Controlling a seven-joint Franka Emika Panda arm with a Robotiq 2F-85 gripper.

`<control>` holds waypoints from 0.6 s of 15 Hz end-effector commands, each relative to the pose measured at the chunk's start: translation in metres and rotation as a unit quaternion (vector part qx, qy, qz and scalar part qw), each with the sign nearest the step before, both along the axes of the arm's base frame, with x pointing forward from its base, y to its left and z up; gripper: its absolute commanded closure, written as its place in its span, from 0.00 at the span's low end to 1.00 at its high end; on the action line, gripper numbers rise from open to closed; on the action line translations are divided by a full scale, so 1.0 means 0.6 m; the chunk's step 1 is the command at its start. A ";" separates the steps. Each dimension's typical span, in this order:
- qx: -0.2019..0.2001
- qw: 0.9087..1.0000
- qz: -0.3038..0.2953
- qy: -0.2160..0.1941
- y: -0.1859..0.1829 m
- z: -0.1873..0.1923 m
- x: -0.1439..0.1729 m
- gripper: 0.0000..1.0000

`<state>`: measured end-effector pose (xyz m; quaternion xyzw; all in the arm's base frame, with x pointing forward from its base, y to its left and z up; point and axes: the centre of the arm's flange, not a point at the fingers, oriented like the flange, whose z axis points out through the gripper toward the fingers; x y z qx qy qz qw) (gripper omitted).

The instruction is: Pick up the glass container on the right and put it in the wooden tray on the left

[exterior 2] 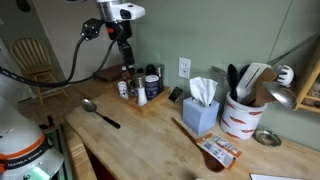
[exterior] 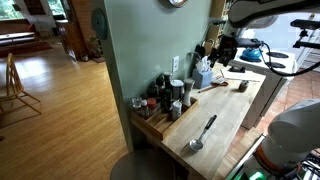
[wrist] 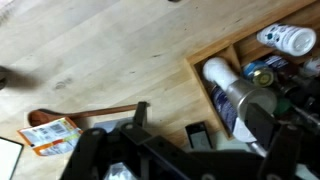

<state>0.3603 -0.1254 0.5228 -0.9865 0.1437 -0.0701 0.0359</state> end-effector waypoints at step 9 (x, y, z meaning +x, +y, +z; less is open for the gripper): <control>-0.084 0.968 -0.239 0.001 -0.270 -0.055 -0.058 0.00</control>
